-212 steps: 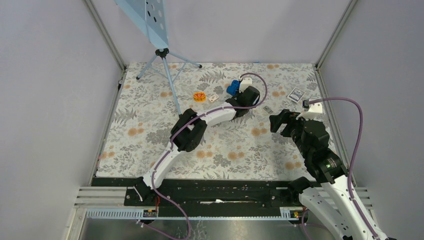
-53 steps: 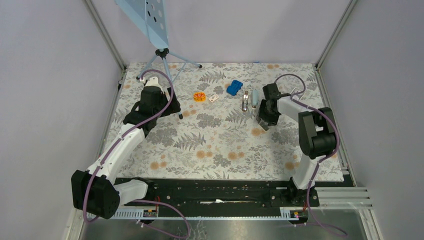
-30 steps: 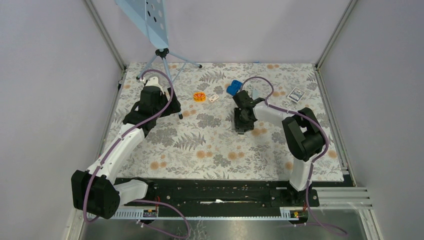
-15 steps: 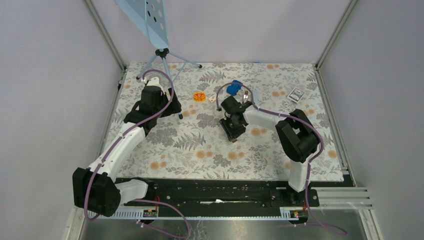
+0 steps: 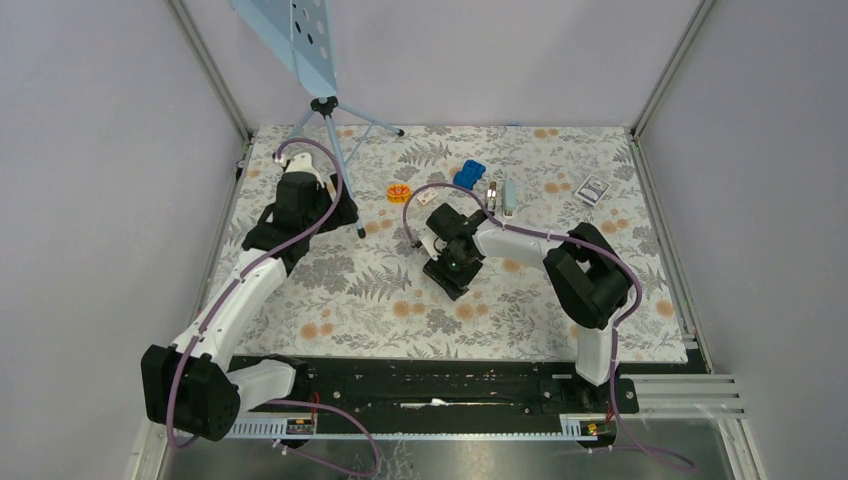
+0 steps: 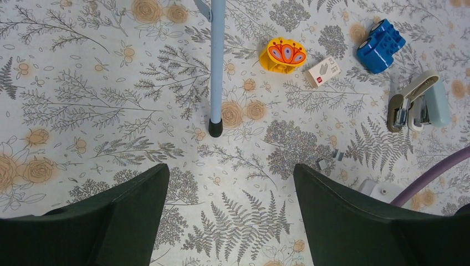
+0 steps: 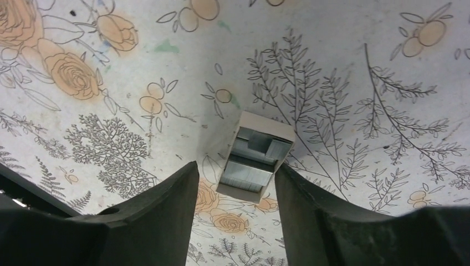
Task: Unload the staples from the stapler
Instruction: Move the staple box to the center of the board.
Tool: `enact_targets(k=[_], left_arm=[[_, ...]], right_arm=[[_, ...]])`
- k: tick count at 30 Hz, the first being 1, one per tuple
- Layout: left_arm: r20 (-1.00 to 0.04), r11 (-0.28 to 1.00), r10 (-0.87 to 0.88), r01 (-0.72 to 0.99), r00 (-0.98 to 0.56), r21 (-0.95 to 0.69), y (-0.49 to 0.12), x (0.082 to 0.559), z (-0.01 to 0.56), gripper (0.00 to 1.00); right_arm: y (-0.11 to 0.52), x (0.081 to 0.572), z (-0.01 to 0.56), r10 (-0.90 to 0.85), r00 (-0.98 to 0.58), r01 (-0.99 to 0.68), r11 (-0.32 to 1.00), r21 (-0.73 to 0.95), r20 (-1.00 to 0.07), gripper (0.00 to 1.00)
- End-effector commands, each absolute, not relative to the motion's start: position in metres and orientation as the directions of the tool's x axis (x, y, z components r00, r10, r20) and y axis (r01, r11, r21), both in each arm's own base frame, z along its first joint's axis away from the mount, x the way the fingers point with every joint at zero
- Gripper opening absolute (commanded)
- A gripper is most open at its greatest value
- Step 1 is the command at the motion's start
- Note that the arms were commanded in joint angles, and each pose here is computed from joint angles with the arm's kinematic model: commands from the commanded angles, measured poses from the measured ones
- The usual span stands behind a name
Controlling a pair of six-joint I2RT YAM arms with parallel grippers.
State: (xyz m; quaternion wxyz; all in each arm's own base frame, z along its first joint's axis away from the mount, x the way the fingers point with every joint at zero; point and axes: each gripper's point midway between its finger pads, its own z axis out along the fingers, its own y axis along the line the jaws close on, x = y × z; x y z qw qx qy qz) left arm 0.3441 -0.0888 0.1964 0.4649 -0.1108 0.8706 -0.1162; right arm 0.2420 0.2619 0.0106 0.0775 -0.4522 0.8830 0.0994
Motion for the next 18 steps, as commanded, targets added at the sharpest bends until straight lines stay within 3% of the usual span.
enact_targets(k=[1,6,18], left_arm=[[-0.812,0.944,-0.322,-0.097,-0.487,-0.316,-0.082,0.349,0.209,0.87],[-0.809,0.942,-0.326,-0.099,-0.490,-0.320,-0.082,0.349,0.208,0.87],[-0.803,0.940,-0.331,-0.098,-0.496,-0.327,-0.081,0.350,0.207,0.87]], right_arm=[[0.258,0.226,-0.001,-0.823,-0.544,-0.839,0.529,0.130,-0.163,0.63],[0.263,0.236,0.006,-0.771,-0.595,-0.801,0.591,0.091,-0.227,0.78],[0.218,0.241,-0.011,-0.726,-0.671,-0.721,0.686,-0.096,-0.150,0.85]])
